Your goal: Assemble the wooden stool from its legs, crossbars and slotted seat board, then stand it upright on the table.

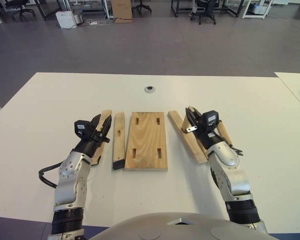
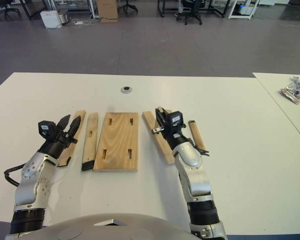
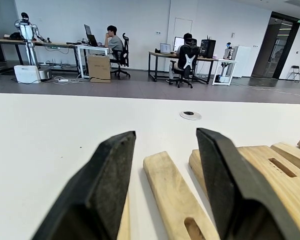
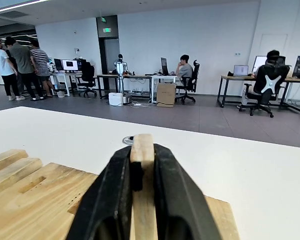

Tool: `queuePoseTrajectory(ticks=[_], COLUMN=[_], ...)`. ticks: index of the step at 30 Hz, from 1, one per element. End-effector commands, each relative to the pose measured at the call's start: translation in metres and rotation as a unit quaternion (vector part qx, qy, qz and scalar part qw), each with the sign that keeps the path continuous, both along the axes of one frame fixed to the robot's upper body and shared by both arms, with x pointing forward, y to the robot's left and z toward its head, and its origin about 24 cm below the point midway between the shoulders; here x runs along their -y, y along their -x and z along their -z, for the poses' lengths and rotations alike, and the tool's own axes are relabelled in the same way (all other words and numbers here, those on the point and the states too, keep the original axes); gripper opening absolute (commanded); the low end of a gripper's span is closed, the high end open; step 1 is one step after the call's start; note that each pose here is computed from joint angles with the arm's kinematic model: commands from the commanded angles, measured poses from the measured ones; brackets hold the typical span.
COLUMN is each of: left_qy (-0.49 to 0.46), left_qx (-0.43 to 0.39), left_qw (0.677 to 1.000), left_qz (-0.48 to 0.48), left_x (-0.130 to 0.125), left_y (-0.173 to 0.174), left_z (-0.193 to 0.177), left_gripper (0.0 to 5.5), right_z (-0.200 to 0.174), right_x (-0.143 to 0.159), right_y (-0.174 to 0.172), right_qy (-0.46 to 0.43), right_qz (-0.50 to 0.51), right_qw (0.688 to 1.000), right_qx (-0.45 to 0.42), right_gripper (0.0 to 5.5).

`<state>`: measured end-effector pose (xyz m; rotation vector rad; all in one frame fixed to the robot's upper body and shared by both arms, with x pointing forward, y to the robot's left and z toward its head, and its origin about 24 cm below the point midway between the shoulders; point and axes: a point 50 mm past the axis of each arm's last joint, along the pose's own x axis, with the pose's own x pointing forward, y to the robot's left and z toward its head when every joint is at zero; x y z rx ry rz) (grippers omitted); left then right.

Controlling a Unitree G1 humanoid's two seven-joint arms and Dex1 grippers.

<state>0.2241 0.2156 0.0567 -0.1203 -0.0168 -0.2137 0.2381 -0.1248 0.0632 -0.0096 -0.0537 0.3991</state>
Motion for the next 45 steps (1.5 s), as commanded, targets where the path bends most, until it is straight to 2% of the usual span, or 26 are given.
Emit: queuePoseTrajectory(ticks=[1,10,23,26,31,37,45], left_qy=[-0.007,-0.001,0.006,0.007,0.009,0.013,0.017], left_qx=[0.007,0.015,0.022,0.02,0.018,0.014,0.017], left_qw=[1.0,1.0,1.0,1.0,1.0,0.999,0.999], left_qz=[0.0,-0.011,-0.02,-0.018,-0.022,-0.032,-0.043], left_x=[-0.001,0.003,0.006,0.006,0.007,0.008,0.013], left_y=[0.0,0.0,0.002,0.002,0.005,0.011,0.015], left_z=[-0.001,-0.001,0.001,0.001,0.003,0.005,0.003], left_gripper=[2.22,2.22,2.22,2.22,2.22,2.22,2.22], right_z=[0.04,0.051,0.047,0.036,0.017,0.012,0.02], right_x=[0.008,0.014,0.018,0.019,0.014,0.02,0.029], right_y=[0.018,0.008,0.006,0.001,0.0,0.011,0.02], right_qy=[0.031,0.049,0.05,0.047,0.049,0.074,0.126], right_qz=[-0.013,0.004,0.009,0.018,0.0,-0.002,-0.023], right_qw=[0.996,0.988,0.989,0.992,0.994,0.977,0.95], right_qx=[-0.078,-0.149,-0.14,-0.114,-0.093,-0.199,-0.285], right_gripper=[0.41,0.41,0.41,1.25,2.17,3.42,3.42])
